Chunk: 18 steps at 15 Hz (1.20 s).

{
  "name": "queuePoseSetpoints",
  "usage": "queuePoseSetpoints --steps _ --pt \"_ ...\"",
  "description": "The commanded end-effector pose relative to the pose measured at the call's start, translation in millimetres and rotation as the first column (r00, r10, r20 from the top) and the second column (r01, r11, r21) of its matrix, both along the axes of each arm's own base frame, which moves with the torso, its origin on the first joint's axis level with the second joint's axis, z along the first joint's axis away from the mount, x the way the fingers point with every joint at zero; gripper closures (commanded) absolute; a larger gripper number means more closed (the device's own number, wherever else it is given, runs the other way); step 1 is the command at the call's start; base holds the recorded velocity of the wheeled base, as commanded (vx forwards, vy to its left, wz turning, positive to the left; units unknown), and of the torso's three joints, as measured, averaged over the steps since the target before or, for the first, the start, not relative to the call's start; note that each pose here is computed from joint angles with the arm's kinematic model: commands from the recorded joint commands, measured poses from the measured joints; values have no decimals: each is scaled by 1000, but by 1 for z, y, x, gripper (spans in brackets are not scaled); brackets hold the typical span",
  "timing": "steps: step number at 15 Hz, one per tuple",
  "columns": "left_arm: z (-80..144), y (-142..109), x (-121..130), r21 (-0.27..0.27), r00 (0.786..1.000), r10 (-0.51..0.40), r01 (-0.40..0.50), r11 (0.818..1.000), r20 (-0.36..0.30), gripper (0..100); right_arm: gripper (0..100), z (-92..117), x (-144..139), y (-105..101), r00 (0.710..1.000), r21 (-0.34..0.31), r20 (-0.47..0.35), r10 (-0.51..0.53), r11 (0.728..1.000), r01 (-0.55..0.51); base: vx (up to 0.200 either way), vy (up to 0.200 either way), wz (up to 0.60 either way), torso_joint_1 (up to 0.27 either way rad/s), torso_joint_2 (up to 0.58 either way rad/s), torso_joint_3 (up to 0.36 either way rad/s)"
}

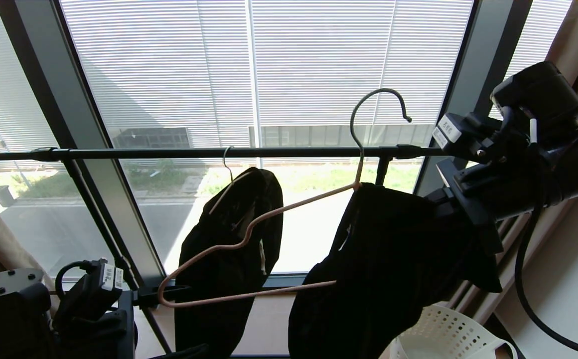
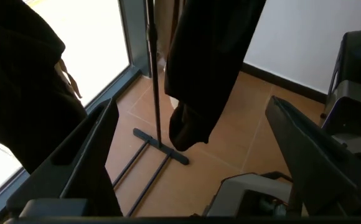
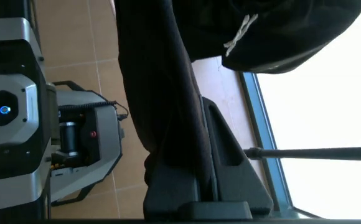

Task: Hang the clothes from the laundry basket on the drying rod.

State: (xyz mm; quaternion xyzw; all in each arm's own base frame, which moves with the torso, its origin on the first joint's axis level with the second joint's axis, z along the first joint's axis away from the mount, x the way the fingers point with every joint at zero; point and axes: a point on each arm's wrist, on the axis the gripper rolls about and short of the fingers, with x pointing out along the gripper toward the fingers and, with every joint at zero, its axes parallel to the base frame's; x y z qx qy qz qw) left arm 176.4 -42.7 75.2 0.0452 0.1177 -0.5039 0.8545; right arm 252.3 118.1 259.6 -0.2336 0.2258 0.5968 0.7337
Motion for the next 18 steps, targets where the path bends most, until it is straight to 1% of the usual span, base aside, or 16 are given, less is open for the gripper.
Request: queuePoseSetpoints --steps 1,3,4,5,8,9,11,12,13,15,18 --pt "-10 -6 3 7 998 -29 29 1000 -53 0 100 5 -12 14 998 9 17 68 998 -68 0 0 0 0 0 0" --pt "-10 -12 1 5 996 -61 62 998 -57 0 100 4 -17 24 994 7 14 108 994 -108 0 0 0 0 0 0" --pt "-10 -12 1 5 996 -61 62 998 -57 0 100 4 -17 24 994 7 14 108 994 -108 0 0 0 0 0 0" --pt "-9 -23 -2 1 992 -120 120 993 -50 0 100 1 -23 32 990 0 4 139 990 -139 0 0 0 0 0 0" --pt "-13 -38 -3 -6 980 -194 194 981 -53 0 100 2 -30 40 985 1 6 174 985 -174 0 0 0 0 0 0" --pt "-13 -44 -3 -20 975 -216 215 976 -48 0 100 2 -31 42 983 0 10 183 983 -183 0 0 0 0 0 0" --pt "-8 -61 -3 -75 960 -277 274 959 -41 0 100 2 -34 46 979 -1 10 202 979 -202 0 0 0 0 0 0" --pt "-11 -69 -3 -96 952 -298 291 952 -72 0 100 2 -36 48 978 -5 11 208 978 -208 0 0 0 0 0 0" --pt "-15 -71 -3 -94 947 -303 294 951 -103 0 100 1 -35 49 979 -16 12 202 979 -202 0 0 0 0 0 0" --pt "-15 -71 -3 -94 948 -302 293 952 -103 0 100 0 -34 50 980 -21 12 198 980 -198 0 0 0 0 0 0" --pt "-15 -72 -3 -95 946 -308 299 950 -99 0 100 1 -36 56 975 -20 15 221 975 -220 0 0 0 0 0 0"
